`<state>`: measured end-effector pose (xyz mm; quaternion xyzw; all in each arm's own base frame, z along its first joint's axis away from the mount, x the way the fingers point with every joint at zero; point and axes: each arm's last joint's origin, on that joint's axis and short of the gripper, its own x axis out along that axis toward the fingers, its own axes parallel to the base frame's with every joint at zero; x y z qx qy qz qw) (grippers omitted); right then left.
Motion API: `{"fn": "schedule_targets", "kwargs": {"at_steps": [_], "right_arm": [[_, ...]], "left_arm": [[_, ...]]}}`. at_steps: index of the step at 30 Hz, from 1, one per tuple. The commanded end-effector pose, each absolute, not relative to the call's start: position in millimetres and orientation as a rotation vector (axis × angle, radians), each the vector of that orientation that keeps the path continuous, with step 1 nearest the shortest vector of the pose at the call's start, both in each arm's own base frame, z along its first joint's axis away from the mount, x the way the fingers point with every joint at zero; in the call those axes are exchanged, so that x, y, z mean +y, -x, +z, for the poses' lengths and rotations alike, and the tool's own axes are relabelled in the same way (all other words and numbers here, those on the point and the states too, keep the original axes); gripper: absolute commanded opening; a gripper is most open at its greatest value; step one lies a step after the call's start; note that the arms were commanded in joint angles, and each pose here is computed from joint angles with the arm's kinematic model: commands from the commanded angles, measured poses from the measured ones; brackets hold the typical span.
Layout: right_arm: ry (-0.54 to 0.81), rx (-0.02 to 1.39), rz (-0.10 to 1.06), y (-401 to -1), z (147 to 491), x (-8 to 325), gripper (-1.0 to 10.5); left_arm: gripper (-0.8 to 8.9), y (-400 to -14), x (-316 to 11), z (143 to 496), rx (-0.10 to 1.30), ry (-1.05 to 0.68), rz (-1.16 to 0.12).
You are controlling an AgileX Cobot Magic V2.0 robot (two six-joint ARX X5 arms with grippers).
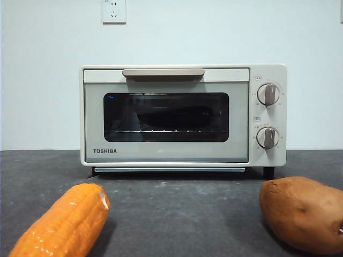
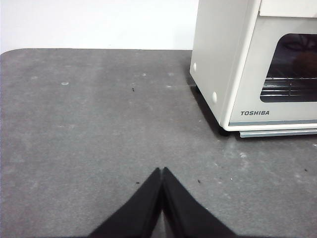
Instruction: Take the eggplant from the table,put the eggplant in the oven
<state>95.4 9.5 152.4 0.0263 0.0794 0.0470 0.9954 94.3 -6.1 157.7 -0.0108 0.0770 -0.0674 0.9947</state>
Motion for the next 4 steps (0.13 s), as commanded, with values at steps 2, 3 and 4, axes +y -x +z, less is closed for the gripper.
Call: {"fn": "schedule_targets", "kwargs": {"at_steps": [2, 3, 4], "right_arm": [[-0.067, 0.154, 0.092, -95.7, 151.7, 9.5, 0.0], [-0.067, 0.154, 0.092, -95.7, 151.7, 9.5, 0.0], [-0.067, 0.154, 0.092, -95.7, 151.7, 9.5, 0.0]], "left_arm": [[0.06, -94.9, -6.0, 153.1, 0.168, 0.017, -0.135], [0.06, -94.9, -6.0, 153.1, 0.168, 0.017, -0.135], [0.06, -94.9, -6.0, 153.1, 0.168, 0.017, -0.135]]}}
